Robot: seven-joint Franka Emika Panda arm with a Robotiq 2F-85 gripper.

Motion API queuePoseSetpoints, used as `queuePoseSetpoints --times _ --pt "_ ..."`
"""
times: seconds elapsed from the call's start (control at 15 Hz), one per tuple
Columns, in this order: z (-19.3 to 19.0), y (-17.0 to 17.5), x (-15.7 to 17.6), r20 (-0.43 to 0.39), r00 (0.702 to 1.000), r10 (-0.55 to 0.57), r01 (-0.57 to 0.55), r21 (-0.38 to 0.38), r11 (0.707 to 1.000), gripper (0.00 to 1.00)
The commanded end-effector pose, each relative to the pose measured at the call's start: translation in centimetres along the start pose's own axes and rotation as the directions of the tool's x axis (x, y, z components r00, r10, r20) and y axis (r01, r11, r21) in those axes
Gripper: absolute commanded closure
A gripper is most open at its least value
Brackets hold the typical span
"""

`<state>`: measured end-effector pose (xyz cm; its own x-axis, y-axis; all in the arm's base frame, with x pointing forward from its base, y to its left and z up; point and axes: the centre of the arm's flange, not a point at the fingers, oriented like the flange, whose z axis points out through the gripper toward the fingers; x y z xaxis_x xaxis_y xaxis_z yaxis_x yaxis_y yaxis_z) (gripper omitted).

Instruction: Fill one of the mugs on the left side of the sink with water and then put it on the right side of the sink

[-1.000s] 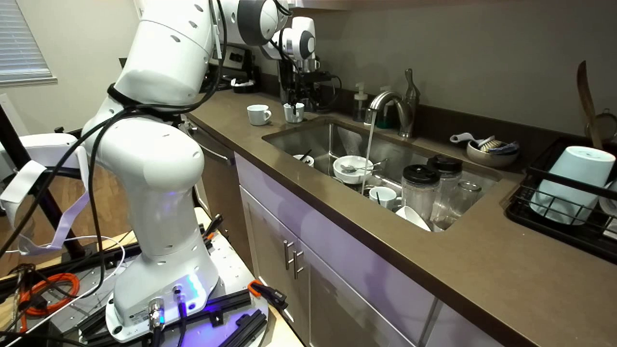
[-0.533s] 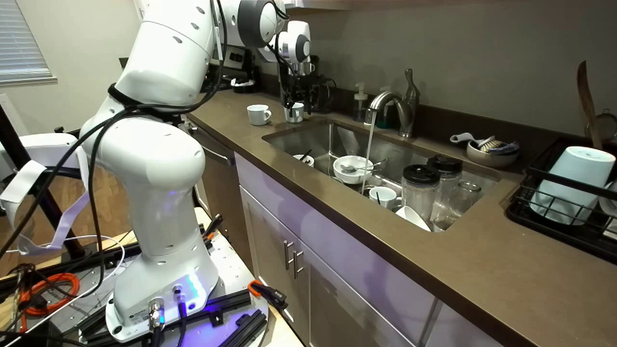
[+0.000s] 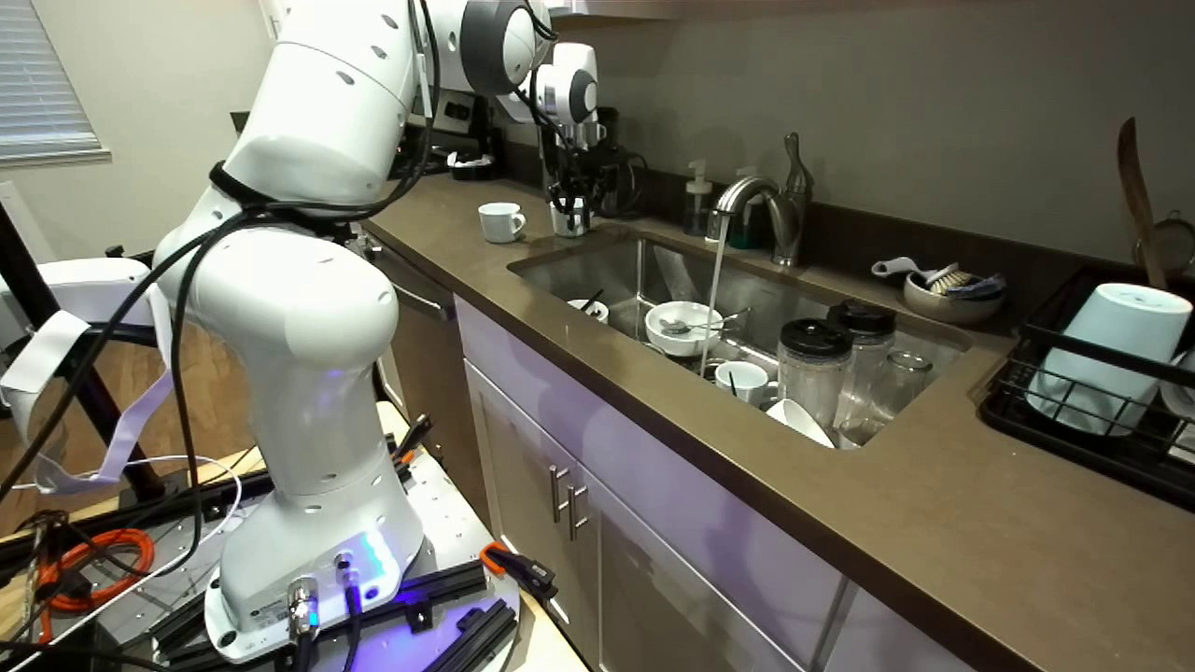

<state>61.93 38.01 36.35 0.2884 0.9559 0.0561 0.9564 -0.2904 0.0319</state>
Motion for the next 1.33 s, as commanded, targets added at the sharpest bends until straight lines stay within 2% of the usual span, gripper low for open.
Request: queuePoseSetpoints --times 0.0,0.07,0.13,0.2,0.33,0.47,0.6,0.73,1.27 --pt "0.1 -0.4 -0.4 -0.015 1.0 -0.005 0.005 -0.005 1.0 0.39" --pt "0.1 -0.5 -0.5 -0.015 1.0 -0.006 0.006 -0.007 1.0 0.38" --pt "0.2 -0.5 -0.5 -0.018 1.0 -0.007 0.007 -0.009 1.0 0.52" --pt "0.2 -0.6 -0.5 -0.02 1.0 -0.008 0.008 -0.009 1.0 0.77" --pt "0.3 -0.6 -0.6 -0.022 1.0 -0.006 0.006 -0.012 1.0 0.79" --pt "0.3 -0.7 -0.7 -0.02 1.0 -0.005 0.005 -0.011 1.0 0.93" --pt "0.3 -0.7 -0.7 -0.02 1.0 -0.002 0.001 -0.013 1.0 0.96" --pt "0.3 -0.9 -0.8 -0.017 1.0 0.0 0.0 -0.013 1.0 0.92" --pt "-0.8 -2.9 -3.0 0.015 0.999 0.047 -0.047 -0.01 0.999 0.92"
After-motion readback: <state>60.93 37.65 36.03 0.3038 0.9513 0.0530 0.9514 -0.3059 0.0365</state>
